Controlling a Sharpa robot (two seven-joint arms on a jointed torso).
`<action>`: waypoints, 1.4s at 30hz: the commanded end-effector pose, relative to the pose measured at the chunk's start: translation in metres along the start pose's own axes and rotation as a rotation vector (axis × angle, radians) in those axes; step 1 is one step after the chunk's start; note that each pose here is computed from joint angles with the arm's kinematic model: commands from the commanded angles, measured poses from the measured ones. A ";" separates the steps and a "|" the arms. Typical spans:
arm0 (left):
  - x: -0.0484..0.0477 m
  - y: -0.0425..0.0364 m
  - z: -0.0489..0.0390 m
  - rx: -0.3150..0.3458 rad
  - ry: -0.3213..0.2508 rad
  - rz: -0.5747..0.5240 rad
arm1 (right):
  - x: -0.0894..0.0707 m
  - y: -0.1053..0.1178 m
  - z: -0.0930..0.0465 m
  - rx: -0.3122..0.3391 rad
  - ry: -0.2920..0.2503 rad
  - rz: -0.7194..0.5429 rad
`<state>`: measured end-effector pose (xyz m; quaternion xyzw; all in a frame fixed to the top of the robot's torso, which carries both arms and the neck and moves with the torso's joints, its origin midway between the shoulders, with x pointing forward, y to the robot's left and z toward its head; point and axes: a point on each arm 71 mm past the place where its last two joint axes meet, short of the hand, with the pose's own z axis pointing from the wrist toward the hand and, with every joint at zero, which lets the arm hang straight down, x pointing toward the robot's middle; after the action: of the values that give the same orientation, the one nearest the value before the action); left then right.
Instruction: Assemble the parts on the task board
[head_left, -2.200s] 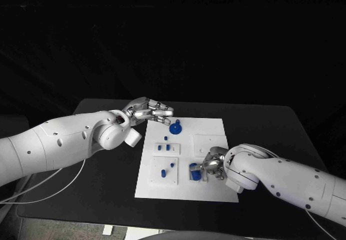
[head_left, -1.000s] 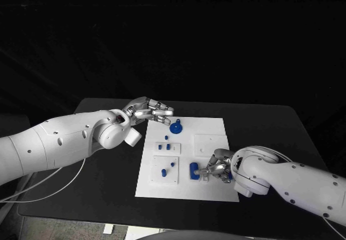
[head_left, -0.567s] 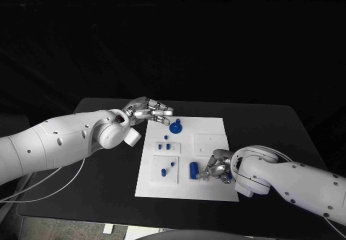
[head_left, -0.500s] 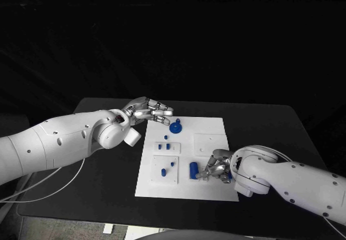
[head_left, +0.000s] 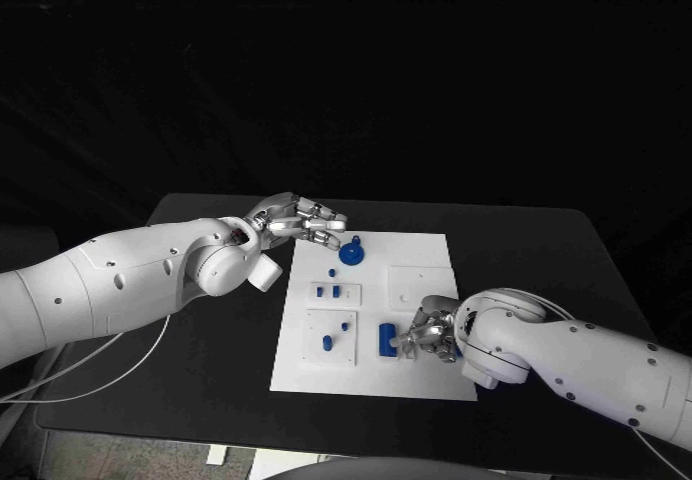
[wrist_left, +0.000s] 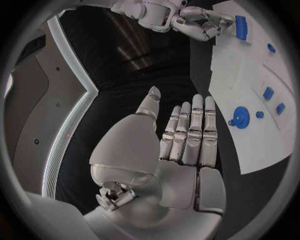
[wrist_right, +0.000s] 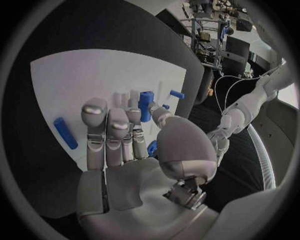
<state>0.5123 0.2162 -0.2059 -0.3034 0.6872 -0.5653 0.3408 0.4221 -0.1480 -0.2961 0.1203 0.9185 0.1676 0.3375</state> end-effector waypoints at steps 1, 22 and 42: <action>0.0025 -0.0011 0.0008 0.006 0.020 -0.003 | 0.003 0.000 0.001 0.001 0.010 -0.020; 0.0011 -0.0010 0.0003 0.010 0.012 0.001 | -0.010 -0.012 -0.006 -0.018 -0.079 0.046; -0.0020 -0.0037 -0.0006 0.051 -0.022 -0.005 | -0.084 -0.074 -0.036 0.132 -0.173 -0.019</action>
<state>0.5128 0.2184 -0.2044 -0.3023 0.6785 -0.5709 0.3496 0.4543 -0.2496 -0.2481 0.1847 0.8811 0.1225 0.4178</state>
